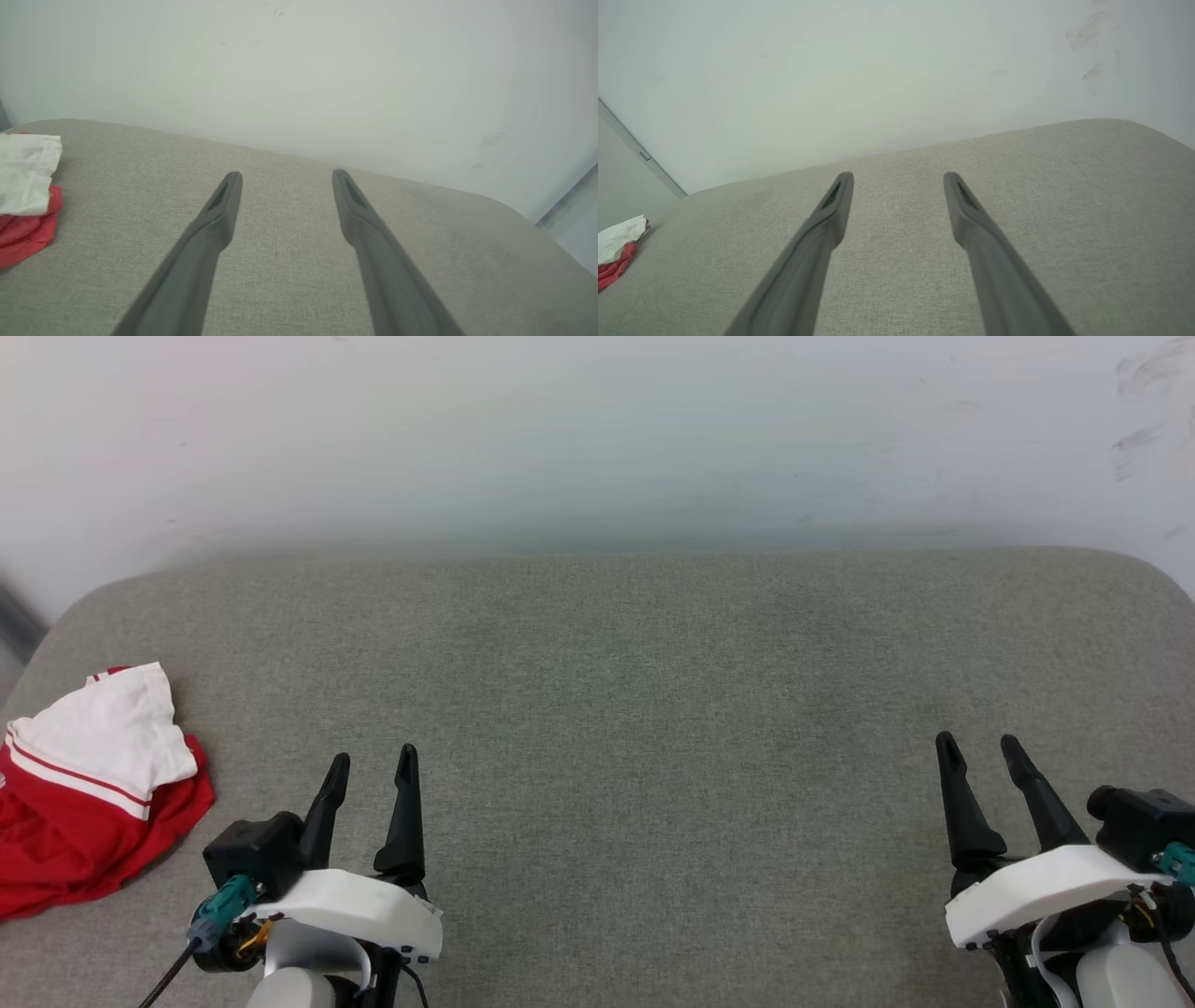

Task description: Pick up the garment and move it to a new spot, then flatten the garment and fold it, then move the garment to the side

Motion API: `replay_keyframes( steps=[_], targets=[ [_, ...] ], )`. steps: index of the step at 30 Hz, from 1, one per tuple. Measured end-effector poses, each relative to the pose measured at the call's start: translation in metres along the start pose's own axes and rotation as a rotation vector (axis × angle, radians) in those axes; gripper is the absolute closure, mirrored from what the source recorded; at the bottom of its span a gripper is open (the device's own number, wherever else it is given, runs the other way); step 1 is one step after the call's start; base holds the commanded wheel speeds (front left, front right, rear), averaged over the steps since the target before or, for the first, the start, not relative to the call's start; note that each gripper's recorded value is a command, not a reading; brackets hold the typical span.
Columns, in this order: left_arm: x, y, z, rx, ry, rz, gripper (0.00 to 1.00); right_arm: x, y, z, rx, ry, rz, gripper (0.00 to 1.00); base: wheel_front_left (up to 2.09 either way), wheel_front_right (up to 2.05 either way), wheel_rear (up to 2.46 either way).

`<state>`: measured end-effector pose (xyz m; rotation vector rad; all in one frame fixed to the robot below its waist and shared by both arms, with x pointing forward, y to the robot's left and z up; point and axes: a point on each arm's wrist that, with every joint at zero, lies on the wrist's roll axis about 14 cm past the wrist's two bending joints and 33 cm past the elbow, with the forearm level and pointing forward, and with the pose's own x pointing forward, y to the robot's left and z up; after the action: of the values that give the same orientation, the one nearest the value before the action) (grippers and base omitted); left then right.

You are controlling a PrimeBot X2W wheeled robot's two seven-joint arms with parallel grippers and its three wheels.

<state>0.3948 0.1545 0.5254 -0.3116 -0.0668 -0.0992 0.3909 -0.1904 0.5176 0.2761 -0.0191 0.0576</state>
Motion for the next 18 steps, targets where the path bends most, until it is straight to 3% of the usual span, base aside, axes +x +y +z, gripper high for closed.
replay_keyframes(
  steps=[18],
  targets=[
    [0.0025,-0.0066,0.0015,0.187,-0.026,-0.034,0.00,-0.0024,0.0102,0.0019,-0.147,-0.002,0.029,0.00,0.00,0.00,0.00]
  ],
)
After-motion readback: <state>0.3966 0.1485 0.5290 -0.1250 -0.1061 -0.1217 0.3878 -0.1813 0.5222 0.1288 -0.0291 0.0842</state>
